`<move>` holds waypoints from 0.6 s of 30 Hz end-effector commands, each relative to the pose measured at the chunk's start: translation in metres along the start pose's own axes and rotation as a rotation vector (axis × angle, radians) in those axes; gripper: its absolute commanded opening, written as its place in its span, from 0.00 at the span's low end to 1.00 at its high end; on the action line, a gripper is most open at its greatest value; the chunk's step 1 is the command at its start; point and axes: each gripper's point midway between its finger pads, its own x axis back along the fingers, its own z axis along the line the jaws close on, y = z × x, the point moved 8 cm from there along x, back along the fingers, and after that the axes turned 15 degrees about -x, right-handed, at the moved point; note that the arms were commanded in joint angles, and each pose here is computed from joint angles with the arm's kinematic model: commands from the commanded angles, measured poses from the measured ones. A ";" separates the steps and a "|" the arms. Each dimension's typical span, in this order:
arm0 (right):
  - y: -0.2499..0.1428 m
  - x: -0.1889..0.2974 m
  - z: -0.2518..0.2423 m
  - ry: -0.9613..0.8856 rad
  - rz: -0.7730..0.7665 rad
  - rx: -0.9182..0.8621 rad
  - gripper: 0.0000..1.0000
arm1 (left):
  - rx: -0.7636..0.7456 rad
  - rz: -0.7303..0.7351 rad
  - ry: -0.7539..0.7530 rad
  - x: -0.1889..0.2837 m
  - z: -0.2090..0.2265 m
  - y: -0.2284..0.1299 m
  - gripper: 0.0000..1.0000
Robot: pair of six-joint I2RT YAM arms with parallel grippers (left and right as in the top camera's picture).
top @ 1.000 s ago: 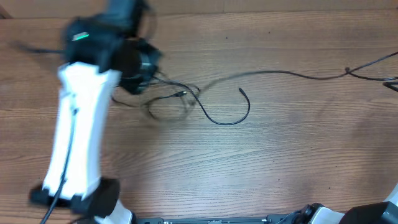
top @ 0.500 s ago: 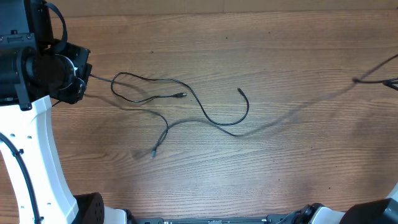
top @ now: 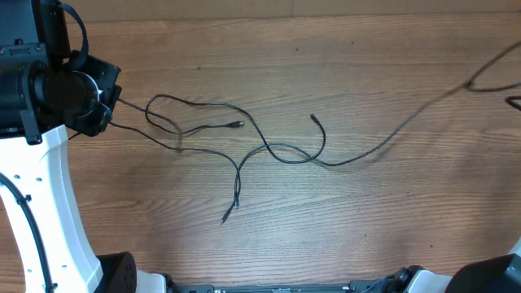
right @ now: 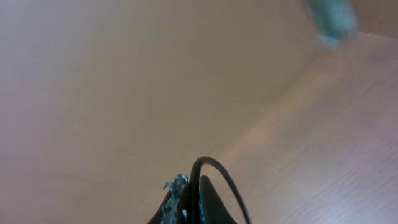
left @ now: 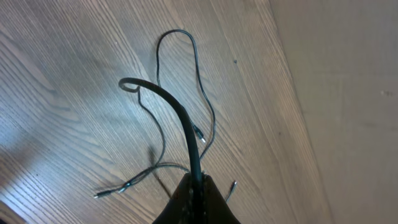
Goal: Untangle cables
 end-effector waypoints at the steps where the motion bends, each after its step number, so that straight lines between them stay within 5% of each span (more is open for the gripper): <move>1: 0.001 0.010 0.046 0.282 0.145 -0.160 0.04 | -0.032 -0.015 -0.024 0.010 0.002 -0.002 0.04; 10: 0.032 0.095 0.169 0.964 0.110 -0.228 0.04 | -0.069 0.001 -0.040 0.010 -0.001 -0.005 0.04; 18: 0.037 0.155 0.234 1.142 0.132 -0.174 0.04 | -0.092 0.013 -0.046 0.009 -0.004 -0.009 0.04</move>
